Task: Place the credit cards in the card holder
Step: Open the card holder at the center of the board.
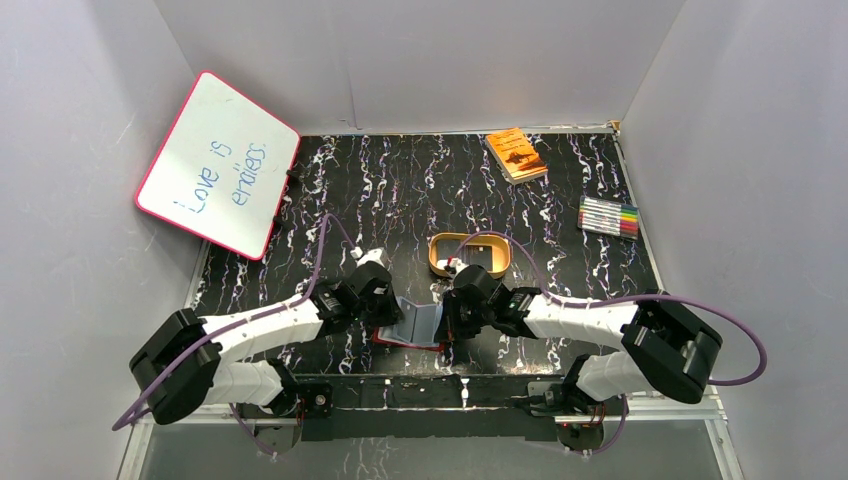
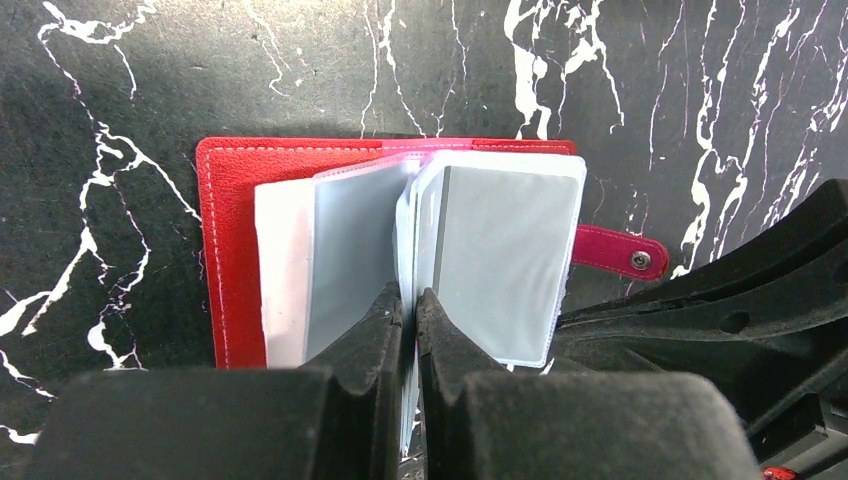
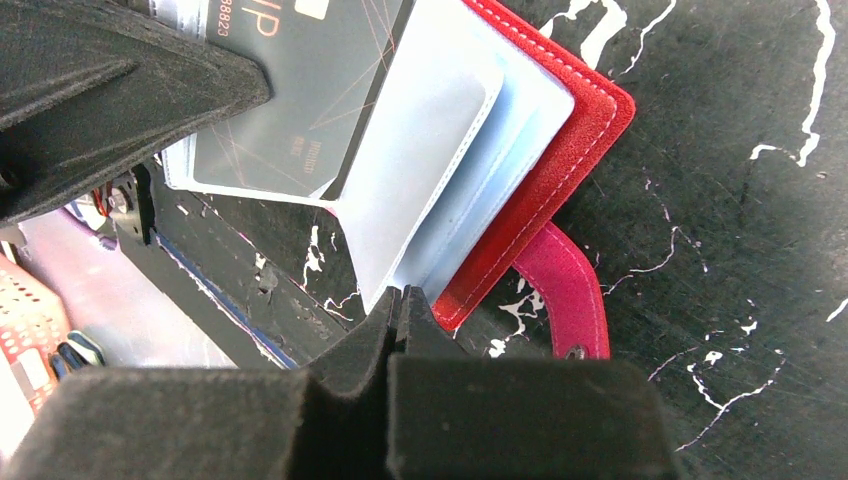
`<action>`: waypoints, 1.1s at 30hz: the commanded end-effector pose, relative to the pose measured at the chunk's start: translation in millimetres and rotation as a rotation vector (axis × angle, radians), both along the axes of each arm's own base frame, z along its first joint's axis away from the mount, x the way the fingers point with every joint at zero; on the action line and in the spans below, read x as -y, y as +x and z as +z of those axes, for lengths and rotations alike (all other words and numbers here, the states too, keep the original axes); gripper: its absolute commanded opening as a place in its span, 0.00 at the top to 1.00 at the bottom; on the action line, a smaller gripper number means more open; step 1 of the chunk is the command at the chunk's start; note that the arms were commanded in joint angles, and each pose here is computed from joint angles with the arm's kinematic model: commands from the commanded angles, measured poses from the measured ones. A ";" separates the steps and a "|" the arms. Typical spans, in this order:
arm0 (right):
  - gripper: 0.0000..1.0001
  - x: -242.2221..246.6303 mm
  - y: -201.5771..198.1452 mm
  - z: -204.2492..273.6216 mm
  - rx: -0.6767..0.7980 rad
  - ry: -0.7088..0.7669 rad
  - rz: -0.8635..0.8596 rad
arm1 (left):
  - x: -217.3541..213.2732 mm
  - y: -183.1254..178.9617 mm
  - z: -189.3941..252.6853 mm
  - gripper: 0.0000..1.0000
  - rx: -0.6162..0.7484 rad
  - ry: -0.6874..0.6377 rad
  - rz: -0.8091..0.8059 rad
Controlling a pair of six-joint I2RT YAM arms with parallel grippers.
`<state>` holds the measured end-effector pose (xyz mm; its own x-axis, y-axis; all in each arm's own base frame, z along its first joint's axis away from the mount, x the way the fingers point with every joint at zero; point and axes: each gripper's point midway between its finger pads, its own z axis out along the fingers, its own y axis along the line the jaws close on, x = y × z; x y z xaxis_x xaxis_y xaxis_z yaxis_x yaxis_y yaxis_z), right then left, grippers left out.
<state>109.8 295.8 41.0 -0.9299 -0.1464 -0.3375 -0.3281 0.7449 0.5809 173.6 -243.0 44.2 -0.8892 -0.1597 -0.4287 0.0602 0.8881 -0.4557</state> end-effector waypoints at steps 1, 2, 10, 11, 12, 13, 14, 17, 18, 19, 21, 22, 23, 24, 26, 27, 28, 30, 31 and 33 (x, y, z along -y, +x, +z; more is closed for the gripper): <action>1.00 -16.5 9.3 23.7 0.054 0.066 0.017 | -44.3 -14.4 -39.2 1.00 -0.063 0.205 0.041; 1.00 -16.2 9.5 24.0 0.056 0.066 0.016 | -45.1 -14.5 -40.9 1.00 -0.066 0.211 0.043; 0.92 -3.1 14.7 29.7 0.085 0.043 -0.050 | -55.5 -18.2 -55.0 1.00 -0.097 0.272 0.063; 0.86 -2.3 16.4 33.5 0.095 0.051 -0.062 | -56.1 -18.7 -55.7 1.00 -0.099 0.273 0.067; 0.79 -1.0 17.3 35.6 0.104 0.055 -0.069 | -57.3 -19.3 -56.6 1.00 -0.100 0.276 0.069; 0.72 -0.2 18.7 38.2 0.111 0.057 -0.079 | -57.5 -19.7 -56.8 1.00 -0.101 0.275 0.071; 0.67 1.1 19.5 39.6 0.113 0.056 -0.090 | -58.2 -20.0 -57.2 1.00 -0.101 0.276 0.073; 0.63 1.6 22.8 44.3 0.115 0.067 -0.122 | -58.6 -20.0 -58.1 1.00 -0.102 0.277 0.075; 0.63 2.1 24.4 45.0 0.115 0.072 -0.137 | -58.6 -20.2 -58.5 1.00 -0.104 0.279 0.074; 0.64 1.5 24.9 46.2 0.107 0.079 -0.151 | -58.8 -20.4 -59.0 1.00 -0.106 0.281 0.074; 0.65 5.3 32.8 46.2 0.113 0.072 -0.211 | -59.4 -21.2 -60.6 1.00 -0.112 0.284 0.077; 0.66 6.4 35.2 45.8 0.106 0.076 -0.233 | -59.3 -21.7 -61.1 1.00 -0.115 0.284 0.078; 0.66 7.5 36.9 45.1 0.098 0.080 -0.249 | -59.9 -22.3 -61.9 1.00 -0.120 0.287 0.079; 0.66 8.0 38.2 44.7 0.085 0.087 -0.262 | -59.7 -23.1 -62.5 1.00 -0.125 0.287 0.080; 0.66 8.5 42.8 42.4 0.062 0.103 -0.282 | -59.7 -25.1 -64.1 1.00 -0.137 0.282 0.086; 0.66 7.1 40.2 41.3 0.035 0.112 -0.272 | -59.4 -26.0 -65.0 1.00 -0.140 0.279 0.085; 0.67 6.6 39.8 39.2 0.024 0.113 -0.270 | -59.0 -26.8 -65.6 1.00 -0.143 0.275 0.085; 0.69 6.7 40.6 35.9 0.011 0.105 -0.277 | -58.9 -27.5 -66.0 1.00 -0.146 0.272 0.086; 0.70 7.3 41.0 34.1 0.007 0.099 -0.281 | -59.0 -27.2 -65.6 1.00 -0.145 0.272 0.087; 0.73 9.0 40.5 29.4 -0.005 0.080 -0.285 | -58.4 -26.8 -64.4 1.00 -0.141 0.268 0.087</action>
